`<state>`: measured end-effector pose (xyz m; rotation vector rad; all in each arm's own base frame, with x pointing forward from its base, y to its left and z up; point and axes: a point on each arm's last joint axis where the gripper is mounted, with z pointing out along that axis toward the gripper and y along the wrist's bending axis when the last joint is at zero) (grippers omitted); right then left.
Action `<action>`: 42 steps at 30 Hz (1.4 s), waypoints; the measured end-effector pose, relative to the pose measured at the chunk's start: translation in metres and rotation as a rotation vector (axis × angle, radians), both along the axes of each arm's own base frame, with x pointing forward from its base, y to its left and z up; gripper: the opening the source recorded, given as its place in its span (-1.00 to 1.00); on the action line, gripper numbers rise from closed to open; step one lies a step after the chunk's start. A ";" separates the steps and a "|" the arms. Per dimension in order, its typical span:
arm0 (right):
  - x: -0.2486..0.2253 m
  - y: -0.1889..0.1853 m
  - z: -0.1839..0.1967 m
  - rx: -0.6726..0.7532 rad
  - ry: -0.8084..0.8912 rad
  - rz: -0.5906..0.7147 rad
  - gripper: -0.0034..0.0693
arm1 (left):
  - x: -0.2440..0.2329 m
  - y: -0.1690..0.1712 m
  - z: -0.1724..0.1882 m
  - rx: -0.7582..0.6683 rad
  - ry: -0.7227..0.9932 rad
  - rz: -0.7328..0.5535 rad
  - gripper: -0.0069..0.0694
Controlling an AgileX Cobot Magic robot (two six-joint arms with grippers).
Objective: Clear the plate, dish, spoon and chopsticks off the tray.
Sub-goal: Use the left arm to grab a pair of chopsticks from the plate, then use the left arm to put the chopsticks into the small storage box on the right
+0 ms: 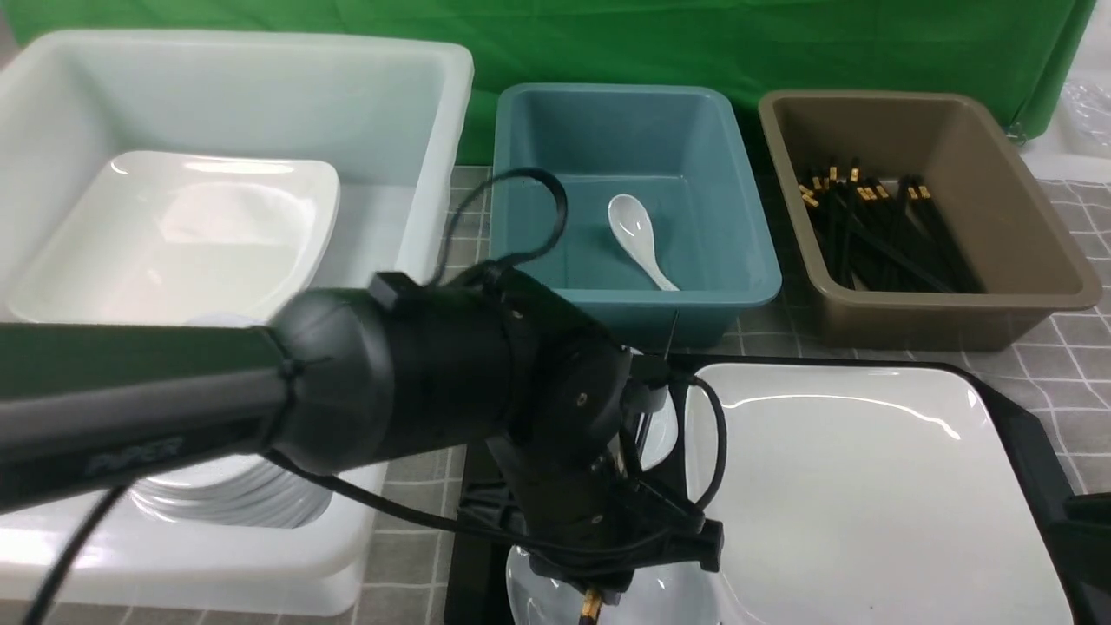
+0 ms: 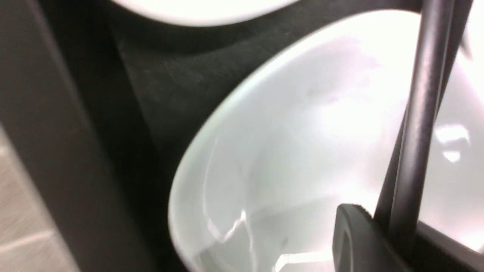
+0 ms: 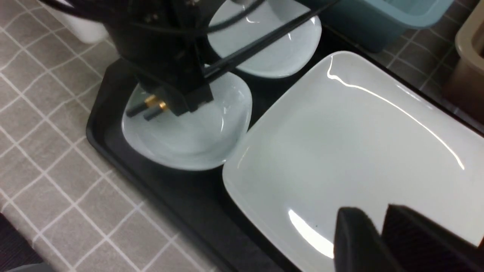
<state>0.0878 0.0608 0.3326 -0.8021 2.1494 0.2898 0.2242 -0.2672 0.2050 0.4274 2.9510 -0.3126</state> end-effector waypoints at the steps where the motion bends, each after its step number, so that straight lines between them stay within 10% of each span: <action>1: 0.000 0.000 0.000 0.000 0.000 0.000 -0.48 | -0.001 0.002 0.004 0.003 -0.003 -0.003 -0.71; 13: 0.004 -0.007 0.009 0.008 -0.029 -0.108 -0.46 | -0.009 0.010 0.062 -0.094 -0.131 -0.134 -0.71; 22: 0.000 -0.026 0.029 -0.001 0.009 -0.333 -0.46 | 0.053 -0.050 0.124 -0.184 -0.427 -0.328 -0.71; 42: -0.063 -0.058 0.028 0.136 0.095 -0.377 -0.46 | 0.187 -0.149 0.043 -0.495 -0.649 -0.251 -0.71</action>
